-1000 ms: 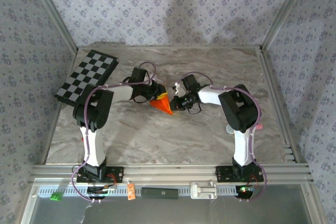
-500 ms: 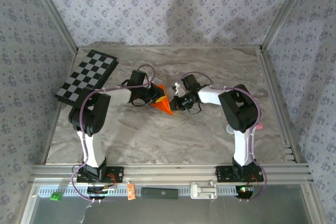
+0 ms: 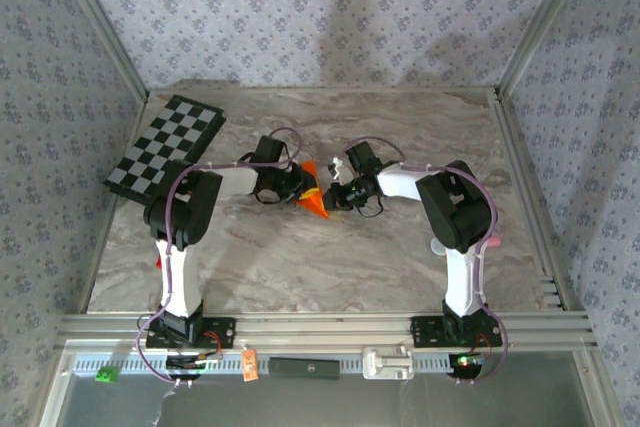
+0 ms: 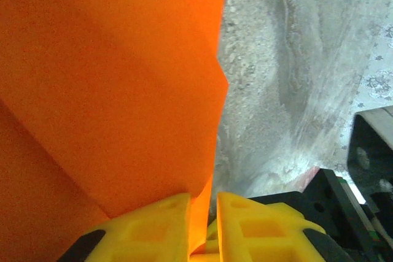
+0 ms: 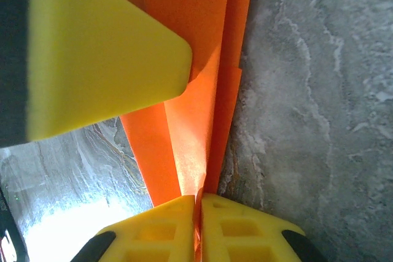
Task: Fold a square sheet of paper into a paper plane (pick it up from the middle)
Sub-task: Fourth fold the wing at the center of the table.
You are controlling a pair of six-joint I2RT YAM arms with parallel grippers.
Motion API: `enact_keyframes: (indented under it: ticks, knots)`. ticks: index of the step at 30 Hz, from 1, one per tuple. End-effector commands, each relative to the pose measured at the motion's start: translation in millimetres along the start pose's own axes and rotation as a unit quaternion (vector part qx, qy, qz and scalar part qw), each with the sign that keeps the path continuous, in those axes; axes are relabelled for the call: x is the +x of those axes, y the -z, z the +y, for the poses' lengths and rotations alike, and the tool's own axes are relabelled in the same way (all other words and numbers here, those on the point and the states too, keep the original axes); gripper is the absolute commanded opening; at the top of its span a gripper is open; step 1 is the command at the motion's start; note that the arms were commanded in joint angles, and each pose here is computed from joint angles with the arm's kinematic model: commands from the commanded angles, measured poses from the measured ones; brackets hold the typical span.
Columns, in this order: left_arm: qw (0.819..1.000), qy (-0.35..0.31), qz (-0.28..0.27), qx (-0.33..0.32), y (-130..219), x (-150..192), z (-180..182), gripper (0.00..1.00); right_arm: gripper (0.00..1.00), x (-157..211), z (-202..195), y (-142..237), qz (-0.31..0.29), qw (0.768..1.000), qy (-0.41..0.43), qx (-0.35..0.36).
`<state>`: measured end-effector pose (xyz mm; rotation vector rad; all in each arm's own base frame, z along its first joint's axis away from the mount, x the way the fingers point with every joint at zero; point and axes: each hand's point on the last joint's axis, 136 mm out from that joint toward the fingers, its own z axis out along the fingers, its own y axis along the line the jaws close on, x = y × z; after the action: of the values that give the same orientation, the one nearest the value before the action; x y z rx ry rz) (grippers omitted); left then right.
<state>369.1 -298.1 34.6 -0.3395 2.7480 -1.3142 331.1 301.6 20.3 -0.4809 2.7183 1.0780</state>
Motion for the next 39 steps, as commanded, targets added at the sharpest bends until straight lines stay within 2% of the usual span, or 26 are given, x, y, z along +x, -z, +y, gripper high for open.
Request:
enact_keyframes:
  ticks: [1, 8, 17, 24, 33, 39]
  knots:
    - [1.000, 0.009, 0.009, -0.024, -5.9, 2.3, 11.1, 0.18, 0.12, 30.7, -38.4, -16.8, 0.046, 0.996, -0.033, 0.066]
    - [0.998, 0.020, 0.014, -0.053, -8.4, 4.4, 23.1, 0.18, 0.16, 23.2, -30.2, -10.9, 0.035, 0.997, -0.036, 0.051]
    - [0.996, 0.031, 0.020, -0.085, -7.4, 10.8, 39.8, 0.17, 0.22, 4.1, 3.7, 19.7, 0.002, 0.999, -0.050, -0.002]
    - [0.996, 0.033, 0.022, -0.086, -8.5, 11.7, 40.4, 0.17, 0.28, -13.2, 14.6, 44.4, -0.048, 0.998, -0.050, 0.014]
    - [0.995, 0.039, 0.023, -0.088, -10.5, 11.7, 42.6, 0.15, 0.16, -13.2, 34.5, 25.6, -0.036, 0.999, -0.031, 0.015]
    - [0.995, 0.039, 0.024, -0.086, -10.5, 11.6, 41.7, 0.15, 0.13, -5.9, 30.1, 10.0, -0.021, 0.999, -0.042, 0.020]
